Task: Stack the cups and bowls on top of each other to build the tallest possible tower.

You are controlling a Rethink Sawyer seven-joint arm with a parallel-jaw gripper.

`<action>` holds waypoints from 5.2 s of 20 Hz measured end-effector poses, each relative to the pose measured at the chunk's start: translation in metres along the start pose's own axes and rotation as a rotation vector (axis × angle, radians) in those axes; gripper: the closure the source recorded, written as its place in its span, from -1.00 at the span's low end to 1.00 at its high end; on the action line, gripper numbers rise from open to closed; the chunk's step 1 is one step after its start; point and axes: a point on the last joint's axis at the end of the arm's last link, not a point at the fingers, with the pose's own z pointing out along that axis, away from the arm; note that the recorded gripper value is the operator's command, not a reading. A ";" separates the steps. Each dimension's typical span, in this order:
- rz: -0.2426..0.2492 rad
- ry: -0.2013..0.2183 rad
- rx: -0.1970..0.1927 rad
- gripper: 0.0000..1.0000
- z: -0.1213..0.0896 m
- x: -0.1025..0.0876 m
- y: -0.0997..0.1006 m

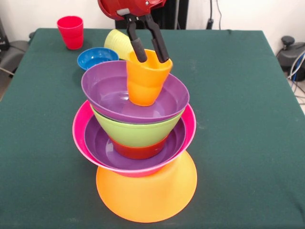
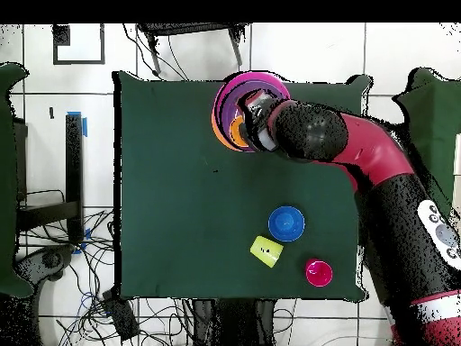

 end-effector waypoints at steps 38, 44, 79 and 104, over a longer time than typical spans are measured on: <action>0.180 0.132 0.093 -1.00 -0.052 0.047 -0.220; 0.192 0.151 0.088 -1.00 -0.046 0.051 -0.251; 0.156 0.273 0.062 -1.00 -0.009 0.110 -0.350; 0.091 0.340 0.068 -1.00 0.012 0.159 -0.381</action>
